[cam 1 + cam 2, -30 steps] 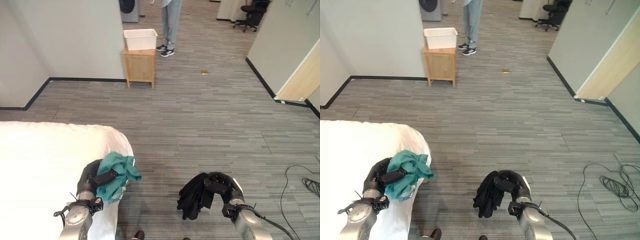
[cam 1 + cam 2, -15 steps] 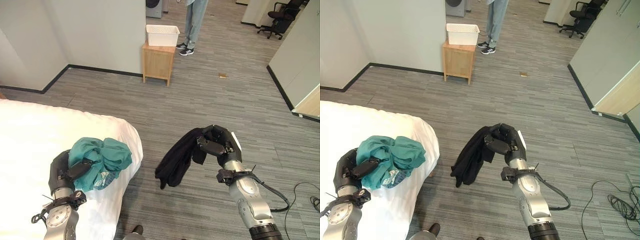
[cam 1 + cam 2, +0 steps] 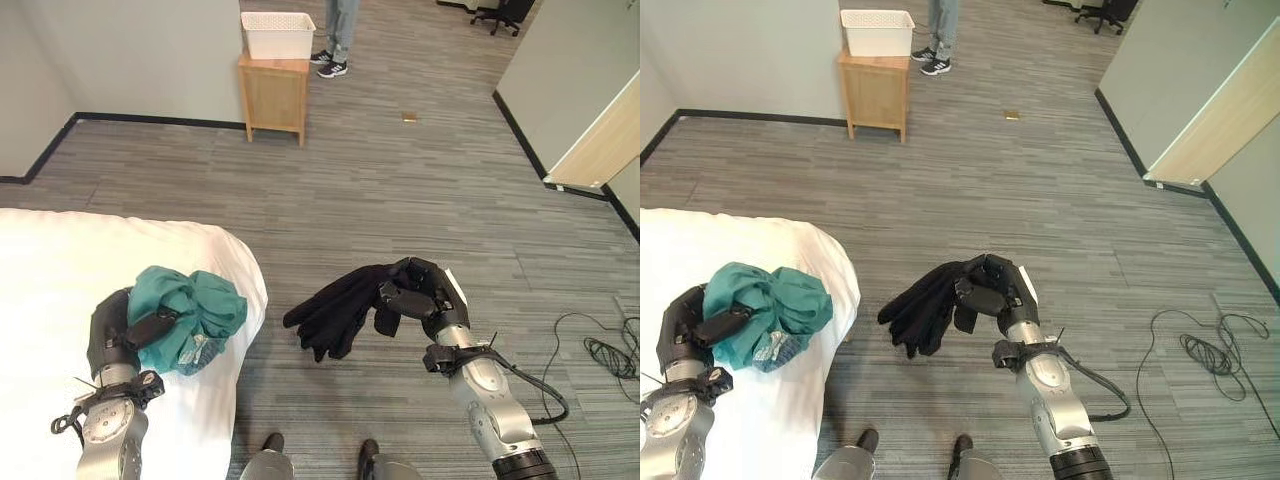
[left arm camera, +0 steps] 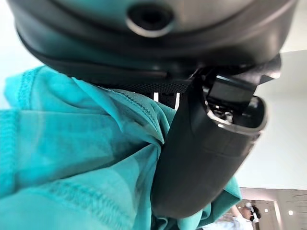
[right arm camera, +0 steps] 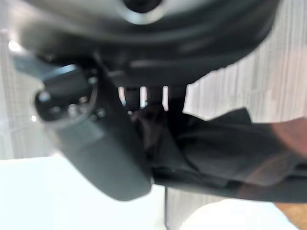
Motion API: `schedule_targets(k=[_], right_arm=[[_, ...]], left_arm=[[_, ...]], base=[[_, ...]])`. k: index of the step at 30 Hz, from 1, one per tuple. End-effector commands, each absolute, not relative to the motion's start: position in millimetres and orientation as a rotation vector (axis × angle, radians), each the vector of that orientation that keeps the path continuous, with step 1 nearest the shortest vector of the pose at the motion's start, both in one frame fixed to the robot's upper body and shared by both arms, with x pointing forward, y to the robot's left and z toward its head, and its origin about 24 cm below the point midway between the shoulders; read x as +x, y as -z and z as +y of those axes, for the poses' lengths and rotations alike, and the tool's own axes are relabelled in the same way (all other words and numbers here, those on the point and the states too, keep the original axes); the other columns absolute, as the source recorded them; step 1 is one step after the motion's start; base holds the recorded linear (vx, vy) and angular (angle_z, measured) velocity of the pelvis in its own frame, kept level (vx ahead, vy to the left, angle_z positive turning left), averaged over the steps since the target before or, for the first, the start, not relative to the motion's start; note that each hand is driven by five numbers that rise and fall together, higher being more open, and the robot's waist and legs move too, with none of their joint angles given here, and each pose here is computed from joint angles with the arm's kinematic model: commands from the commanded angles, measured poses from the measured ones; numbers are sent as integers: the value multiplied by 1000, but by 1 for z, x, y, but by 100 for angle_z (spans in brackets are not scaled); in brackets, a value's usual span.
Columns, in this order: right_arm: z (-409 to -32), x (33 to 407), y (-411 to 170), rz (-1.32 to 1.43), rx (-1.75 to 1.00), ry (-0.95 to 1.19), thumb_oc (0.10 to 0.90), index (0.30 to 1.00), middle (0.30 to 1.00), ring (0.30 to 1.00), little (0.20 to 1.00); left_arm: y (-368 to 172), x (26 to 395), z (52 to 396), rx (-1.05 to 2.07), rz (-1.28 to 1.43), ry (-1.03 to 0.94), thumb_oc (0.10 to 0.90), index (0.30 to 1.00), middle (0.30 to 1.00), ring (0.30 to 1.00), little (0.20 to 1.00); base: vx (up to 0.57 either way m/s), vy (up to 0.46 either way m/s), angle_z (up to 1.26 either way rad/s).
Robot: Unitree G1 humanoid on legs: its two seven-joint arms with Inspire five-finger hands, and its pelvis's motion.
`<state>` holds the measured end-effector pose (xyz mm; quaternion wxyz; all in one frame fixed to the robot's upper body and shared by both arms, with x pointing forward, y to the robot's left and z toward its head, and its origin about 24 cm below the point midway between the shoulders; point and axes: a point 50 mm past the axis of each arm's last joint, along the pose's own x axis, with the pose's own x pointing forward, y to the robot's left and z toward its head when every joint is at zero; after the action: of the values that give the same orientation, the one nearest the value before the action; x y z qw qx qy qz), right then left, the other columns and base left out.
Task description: Pick up bed clothes into laundry basket.
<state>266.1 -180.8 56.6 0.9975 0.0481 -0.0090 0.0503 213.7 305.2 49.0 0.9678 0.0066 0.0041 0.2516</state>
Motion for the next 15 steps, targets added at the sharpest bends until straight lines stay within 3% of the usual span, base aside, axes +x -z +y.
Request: schedule_targets(k=[1,8,15], right_arm=[[-197,278,-124,-360,74,-49,400,300,300,300,300],[-218,273,-124,-347,1,-24,400,300,300,300,300],[-228,270,-112,-284,-6,5,400,300,300,300,300]], left_arm=[[-104,221,307,110,-271,-453,400,300,300,300,300],[-85,210,304,75,-201,-447,400,300,300,300,300],[-76,214,294,40,-172,-403,400,300,300,300,300]], base=[[384,-406,88],[379,-516,50],[257,-215,10]])
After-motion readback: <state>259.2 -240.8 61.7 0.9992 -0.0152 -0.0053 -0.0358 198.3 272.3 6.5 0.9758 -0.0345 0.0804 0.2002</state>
